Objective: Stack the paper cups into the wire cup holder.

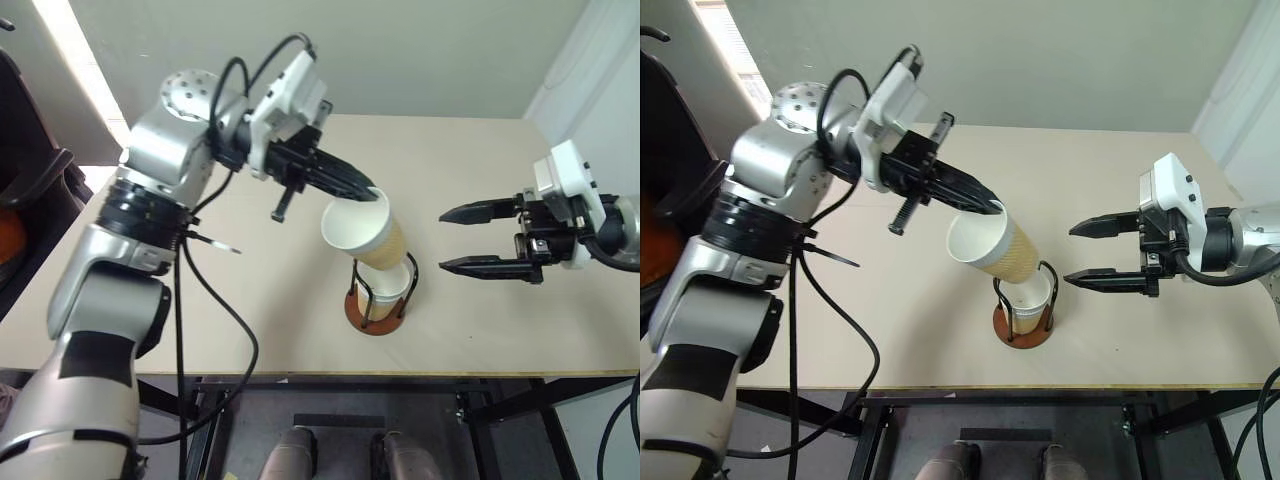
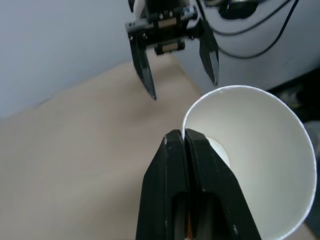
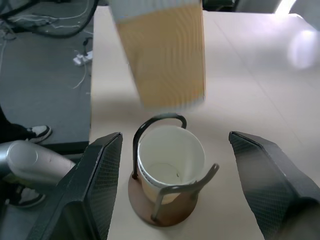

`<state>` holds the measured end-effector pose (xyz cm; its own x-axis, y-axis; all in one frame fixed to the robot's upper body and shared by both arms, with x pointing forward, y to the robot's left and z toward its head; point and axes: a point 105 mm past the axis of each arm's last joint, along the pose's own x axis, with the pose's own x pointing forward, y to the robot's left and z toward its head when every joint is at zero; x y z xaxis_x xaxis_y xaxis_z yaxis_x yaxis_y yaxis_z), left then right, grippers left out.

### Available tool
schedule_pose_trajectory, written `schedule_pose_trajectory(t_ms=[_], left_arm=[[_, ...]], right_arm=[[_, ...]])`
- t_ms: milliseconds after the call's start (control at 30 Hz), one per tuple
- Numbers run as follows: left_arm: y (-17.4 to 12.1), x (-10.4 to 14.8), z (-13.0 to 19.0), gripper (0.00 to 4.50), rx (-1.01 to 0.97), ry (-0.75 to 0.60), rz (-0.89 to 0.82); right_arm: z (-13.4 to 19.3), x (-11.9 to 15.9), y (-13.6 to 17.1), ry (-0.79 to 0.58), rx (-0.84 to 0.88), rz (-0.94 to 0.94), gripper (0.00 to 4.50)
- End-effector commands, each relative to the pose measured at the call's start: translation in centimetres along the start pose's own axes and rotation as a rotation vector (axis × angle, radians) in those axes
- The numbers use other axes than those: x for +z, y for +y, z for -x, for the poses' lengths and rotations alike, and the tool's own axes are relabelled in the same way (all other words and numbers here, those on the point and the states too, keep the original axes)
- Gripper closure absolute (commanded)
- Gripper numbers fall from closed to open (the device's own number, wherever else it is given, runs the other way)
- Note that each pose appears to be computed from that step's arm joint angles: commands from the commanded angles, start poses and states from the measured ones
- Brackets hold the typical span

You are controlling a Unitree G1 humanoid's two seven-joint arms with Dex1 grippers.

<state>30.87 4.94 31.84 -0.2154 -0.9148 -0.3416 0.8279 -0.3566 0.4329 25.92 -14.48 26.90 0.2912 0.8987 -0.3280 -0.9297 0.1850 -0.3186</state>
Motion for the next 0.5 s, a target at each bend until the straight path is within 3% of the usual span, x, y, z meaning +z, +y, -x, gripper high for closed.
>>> schedule_pose_trajectory(t_ms=[33,500], left_arm=[[-0.3,0.3,-0.3,4.47,-0.06,0.04,-0.051],[0.0,-1.7,-2.6,4.47,-0.118,0.084,-0.048]], right_arm=[[0.4,1.0,0.4,-0.019,-0.032,0.035,0.97],[1.3,0.3,1.0,0.041,-0.098,0.003,0.97]])
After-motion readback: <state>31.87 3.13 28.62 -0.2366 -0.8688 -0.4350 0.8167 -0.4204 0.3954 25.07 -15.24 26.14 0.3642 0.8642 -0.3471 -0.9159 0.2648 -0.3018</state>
